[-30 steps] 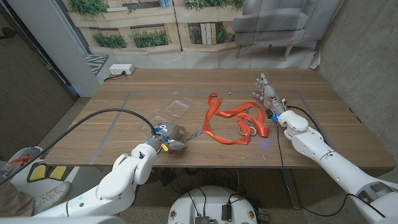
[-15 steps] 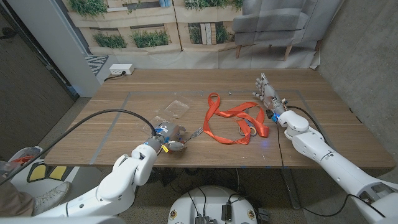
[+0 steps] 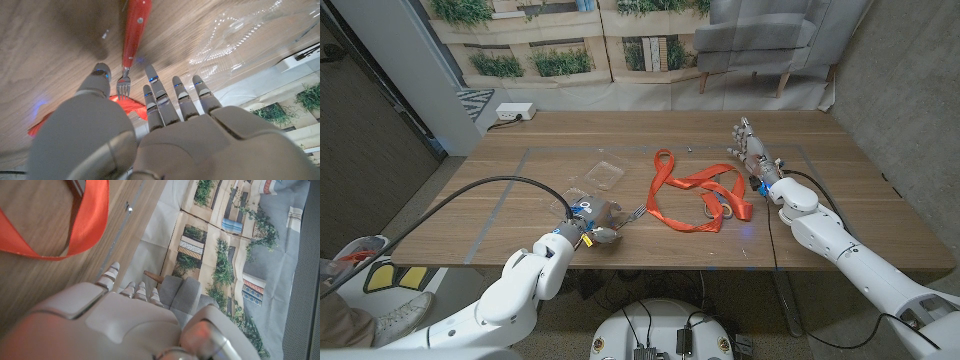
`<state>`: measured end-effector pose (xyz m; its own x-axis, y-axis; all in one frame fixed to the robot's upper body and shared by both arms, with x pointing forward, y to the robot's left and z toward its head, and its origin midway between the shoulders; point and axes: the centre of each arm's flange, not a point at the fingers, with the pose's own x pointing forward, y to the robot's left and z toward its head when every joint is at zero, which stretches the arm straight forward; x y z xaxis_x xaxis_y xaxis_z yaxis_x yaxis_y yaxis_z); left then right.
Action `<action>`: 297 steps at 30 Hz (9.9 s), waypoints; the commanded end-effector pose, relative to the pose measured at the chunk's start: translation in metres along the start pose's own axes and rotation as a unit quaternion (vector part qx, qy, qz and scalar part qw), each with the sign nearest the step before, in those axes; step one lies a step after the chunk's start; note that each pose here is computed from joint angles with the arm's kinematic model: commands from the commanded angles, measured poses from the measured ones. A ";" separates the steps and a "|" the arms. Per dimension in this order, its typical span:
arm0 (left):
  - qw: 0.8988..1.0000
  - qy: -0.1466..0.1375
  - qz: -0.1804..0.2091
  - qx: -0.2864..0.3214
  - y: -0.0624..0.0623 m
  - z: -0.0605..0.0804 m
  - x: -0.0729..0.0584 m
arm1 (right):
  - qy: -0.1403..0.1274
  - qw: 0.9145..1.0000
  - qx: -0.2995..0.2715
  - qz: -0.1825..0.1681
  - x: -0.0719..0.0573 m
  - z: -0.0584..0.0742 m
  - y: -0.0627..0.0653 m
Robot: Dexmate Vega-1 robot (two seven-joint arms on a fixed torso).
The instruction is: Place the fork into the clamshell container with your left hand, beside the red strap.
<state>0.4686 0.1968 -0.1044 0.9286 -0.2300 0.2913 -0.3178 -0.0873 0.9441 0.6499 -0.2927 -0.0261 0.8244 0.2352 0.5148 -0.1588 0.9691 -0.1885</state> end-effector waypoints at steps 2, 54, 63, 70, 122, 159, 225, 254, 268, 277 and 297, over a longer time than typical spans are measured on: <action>1.000 -0.012 -0.001 0.006 0.002 0.002 -0.002 | 0.000 1.000 0.001 0.001 -0.001 -0.001 -0.001; 1.000 -0.008 -0.009 0.002 -0.004 0.003 -0.001 | 0.002 1.000 0.002 0.001 -0.003 0.000 0.000; 1.000 -0.008 -0.012 0.003 -0.005 0.004 -0.002 | 0.001 1.000 -0.001 0.004 -0.004 -0.001 0.000; 1.000 -0.007 -0.016 0.004 -0.006 0.004 -0.002 | 0.001 1.000 -0.002 0.003 -0.005 -0.001 0.000; 1.000 0.009 -0.009 0.000 -0.006 0.003 0.001 | 0.007 1.000 0.000 0.008 0.000 -0.003 0.001; 1.000 -0.005 0.007 -0.012 -0.003 0.004 0.010 | 0.008 1.000 0.004 0.002 0.002 -0.003 -0.003; 0.992 -0.004 0.098 -0.077 0.046 0.001 0.007 | 0.003 1.000 0.005 0.004 0.012 0.002 -0.005; 0.979 -0.016 0.161 -0.127 0.082 -0.003 0.002 | -0.004 1.000 -0.008 0.011 0.024 0.016 -0.012; 0.976 -0.010 0.177 -0.129 0.092 -0.006 -0.002 | -0.006 1.000 -0.004 0.010 0.022 0.015 -0.011; 0.976 0.002 0.183 -0.120 0.094 -0.011 -0.006 | -0.007 1.000 -0.004 0.013 0.024 0.016 -0.008; 0.972 0.059 0.204 -0.097 0.096 -0.023 -0.003 | -0.002 1.000 -0.005 0.014 0.025 0.013 -0.007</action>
<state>0.4348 0.2037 -0.0123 0.7535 -0.1544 0.6390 -0.6075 0.2079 0.7666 0.6631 -0.2933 0.0004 0.8139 0.2619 0.5186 -0.1760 0.9618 -0.2096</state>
